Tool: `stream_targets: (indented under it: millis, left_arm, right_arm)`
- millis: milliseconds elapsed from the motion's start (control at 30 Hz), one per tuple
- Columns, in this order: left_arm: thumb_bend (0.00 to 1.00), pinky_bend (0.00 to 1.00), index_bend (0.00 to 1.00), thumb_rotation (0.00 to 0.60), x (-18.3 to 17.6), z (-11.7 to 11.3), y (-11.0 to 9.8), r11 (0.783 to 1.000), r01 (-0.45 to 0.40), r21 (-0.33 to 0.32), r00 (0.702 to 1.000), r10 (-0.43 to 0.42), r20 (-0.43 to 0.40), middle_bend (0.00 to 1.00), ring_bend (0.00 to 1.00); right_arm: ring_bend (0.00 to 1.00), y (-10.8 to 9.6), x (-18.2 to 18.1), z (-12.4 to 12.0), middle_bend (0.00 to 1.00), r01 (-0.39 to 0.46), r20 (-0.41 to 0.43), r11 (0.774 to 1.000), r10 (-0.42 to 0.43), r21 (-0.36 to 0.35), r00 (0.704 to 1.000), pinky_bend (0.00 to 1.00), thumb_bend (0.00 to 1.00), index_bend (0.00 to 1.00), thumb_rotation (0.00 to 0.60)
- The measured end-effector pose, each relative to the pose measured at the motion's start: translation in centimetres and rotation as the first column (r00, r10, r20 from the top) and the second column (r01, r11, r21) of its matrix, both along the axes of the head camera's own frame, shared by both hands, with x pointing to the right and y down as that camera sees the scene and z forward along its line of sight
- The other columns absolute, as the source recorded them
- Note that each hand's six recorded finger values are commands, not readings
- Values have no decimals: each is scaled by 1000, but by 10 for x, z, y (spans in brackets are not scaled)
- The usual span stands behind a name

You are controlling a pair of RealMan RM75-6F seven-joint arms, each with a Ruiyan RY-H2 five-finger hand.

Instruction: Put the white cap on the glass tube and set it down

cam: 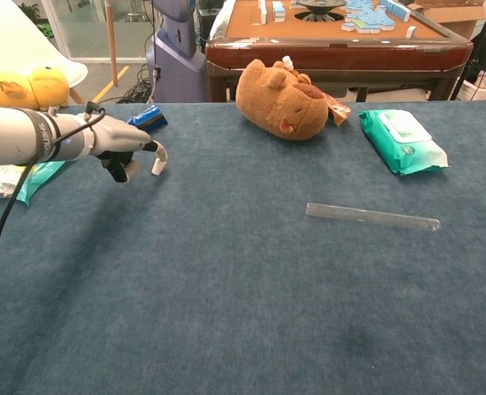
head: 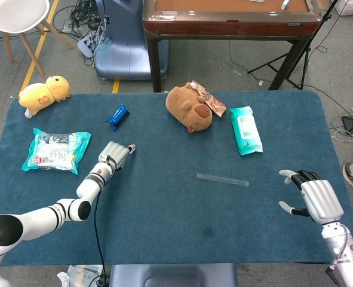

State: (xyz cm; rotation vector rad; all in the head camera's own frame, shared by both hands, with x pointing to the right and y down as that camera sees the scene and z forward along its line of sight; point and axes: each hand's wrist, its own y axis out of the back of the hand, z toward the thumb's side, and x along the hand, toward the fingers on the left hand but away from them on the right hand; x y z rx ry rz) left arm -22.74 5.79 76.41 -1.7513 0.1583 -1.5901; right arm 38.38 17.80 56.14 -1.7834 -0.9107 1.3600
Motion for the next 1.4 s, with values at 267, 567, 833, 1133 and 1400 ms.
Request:
stream_targets:
  millis: [267, 567, 833, 1133, 1400]
  left_arm:
    - [755, 1000, 142, 600, -6, -6, 5, 1000, -10, 1, 1000, 10, 10, 1000, 1000]
    - [752, 1000, 145, 600, -2, -17, 1, 999, -4, 33, 1000, 4, -13, 1000, 1000]
    - [395, 1000, 276, 600, 8, -23, -11, 995, 45, 92, 994, -36, -98, 1000, 1000]
    - [282, 1000, 374, 600, 17, -15, -29, 979, 93, 183, 987, -66, -149, 1000, 1000]
    - [282, 1000, 390, 600, 24, -1, -33, 980, 81, 185, 991, -59, -120, 1000, 1000]
  right_arm:
    - [292, 1, 0, -2, 421, -2, 0, 1000, 2, 2, 1000, 297, 167, 259, 600]
    - [292, 3, 1, -4, 421, -3, -6, 1000, 3, 1, 1000, 297, 167, 259, 600]
    - [292, 4, 1, -4, 421, -2, -3, 1000, 2, 0, 1000, 297, 166, 259, 600]
    - [292, 4, 4, -5, 421, -11, -6, 1000, 11, 1, 1000, 297, 167, 259, 600]
    - [292, 5, 6, -5, 421, -18, -10, 1000, 18, 2, 1000, 297, 167, 259, 600]
